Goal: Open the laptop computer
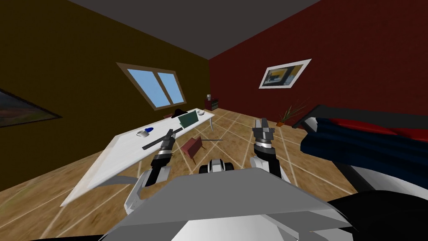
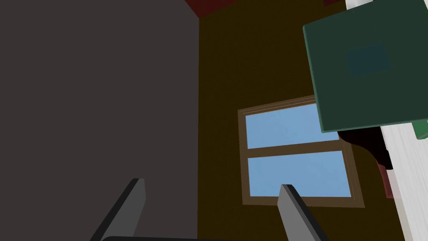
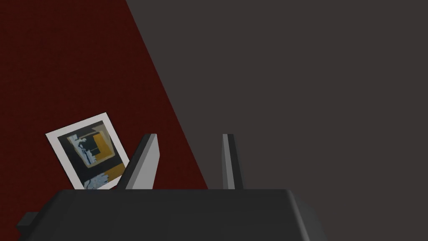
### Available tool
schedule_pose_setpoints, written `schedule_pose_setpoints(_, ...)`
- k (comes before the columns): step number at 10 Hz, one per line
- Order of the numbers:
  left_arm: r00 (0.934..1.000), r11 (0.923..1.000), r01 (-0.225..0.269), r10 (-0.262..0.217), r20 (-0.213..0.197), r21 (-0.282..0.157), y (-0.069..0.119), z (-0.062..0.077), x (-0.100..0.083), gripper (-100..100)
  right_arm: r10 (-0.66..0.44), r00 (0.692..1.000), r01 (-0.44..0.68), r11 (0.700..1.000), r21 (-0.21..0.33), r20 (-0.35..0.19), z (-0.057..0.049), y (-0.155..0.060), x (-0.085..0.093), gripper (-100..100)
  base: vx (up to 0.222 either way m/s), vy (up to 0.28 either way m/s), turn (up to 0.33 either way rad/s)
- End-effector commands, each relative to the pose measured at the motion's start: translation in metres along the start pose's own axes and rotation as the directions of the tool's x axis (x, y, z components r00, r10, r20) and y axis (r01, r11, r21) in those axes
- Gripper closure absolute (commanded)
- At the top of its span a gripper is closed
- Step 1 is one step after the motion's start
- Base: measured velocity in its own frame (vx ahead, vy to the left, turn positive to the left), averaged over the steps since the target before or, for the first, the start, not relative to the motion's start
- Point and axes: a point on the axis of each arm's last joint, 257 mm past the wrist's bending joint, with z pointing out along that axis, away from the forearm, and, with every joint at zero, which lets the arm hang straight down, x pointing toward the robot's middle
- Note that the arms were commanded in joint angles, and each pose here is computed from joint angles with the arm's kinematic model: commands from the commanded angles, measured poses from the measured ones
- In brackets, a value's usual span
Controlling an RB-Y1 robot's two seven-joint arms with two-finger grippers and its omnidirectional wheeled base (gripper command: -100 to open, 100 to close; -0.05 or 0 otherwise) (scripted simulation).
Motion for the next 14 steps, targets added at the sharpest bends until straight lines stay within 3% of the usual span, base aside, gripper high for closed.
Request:
schedule_pose_setpoints(1, 0.9987, 0.9967, -0.046, 0.048, 0.016, -0.066, 0.03, -0.005, -0.022, -100, 0.0, 1.0, 0.0, 1.0, 0.0, 0.0, 0.0, 0.0, 0.0, 0, 0.009, -0.137, -0.141)
schedule_pose_setpoints(3, 0.9937, 0.9864, -0.099, 0.105, 0.039, -0.13, 0.057, -0.007, -0.053, -100, 0.0, 1.0, 0.0, 1.0, 0.0, 0.0, 0.0, 0.0, 0.0, 0, 0.016, -0.166, -0.265)
schedule_pose_setpoints(4, 0.9937, 0.9852, -0.098, 0.105, 0.039, -0.14, 0.061, -0.009, -0.053, -100, 0.0, 1.0, 0.0, 1.0, 0.0, 0.0, 0.0, 0.0, 0.0, 0, 0.054, -0.146, -0.085)
schedule_pose_setpoints(6, 0.9853, 0.9666, -0.14, 0.158, 0.065, -0.214, 0.091, -0.015, -0.088, -100, 0.0, 1.0, 0.0, 1.0, 0.0, 0.0, 0.0, 0.0, 0.0, 0, 0.047, -0.133, -0.189)
schedule_pose_setpoints(7, 0.9853, 0.9666, -0.14, 0.158, 0.065, -0.214, 0.091, -0.015, -0.088, -100, 0.0, 1.0, 0.0, 1.0, 0.0, 0.0, 0.0, 0.0, 0.0, 0, 0.055, -0.078, -0.107)
schedule_pose_setpoints(9, 0.9739, 0.9454, -0.175, 0.207, 0.092, -0.275, 0.112, -0.021, -0.123, -100, 0.0, 1.0, 0.0, 1.0, 0.0, 0.0, 0.0, 0.0, 0.0, 0, 0.07, -0.076, -0.198)
schedule_pose_setpoints(10, 0.9741, 0.9425, -0.173, 0.207, 0.092, -0.286, 0.117, -0.024, -0.124, -100, 0.0, 1.0, 0.0, 1.0, 0.0, 0.0, 0.0, 0.0, 0.0, 0, 0.069, -0.052, -0.058)
schedule_pose_setpoints(12, 0.9603, 0.9163, -0.197, 0.252, 0.12, -0.349, 0.138, -0.032, -0.161, -100, -0.001, 1.0, 0.001, 1.0, 0.0, 0.0, 0.0, 0.0, 0.0, 0, 0.079, -0.039, -0.147)
schedule_pose_setpoints(13, 0.9604, 0.9151, -0.196, 0.252, 0.12, -0.352, 0.14, -0.033, -0.161, -100, -0.001, 1.0, 0.001, 1.0, 0.0, 0.0, 0.0, 0.0, 0.0, 0, 0.079, -0.016, -0.059)
schedule_pose_setpoints(14, 0.9526, 0.9045, -0.207, 0.273, 0.134, -0.373, 0.145, -0.035, -0.179, -100, -0.001, 1.0, 0.001, 1.0, 0.0, 0.0, 0.0, 0.0, 0.0, 0, 0.079, -0.016, -0.073)
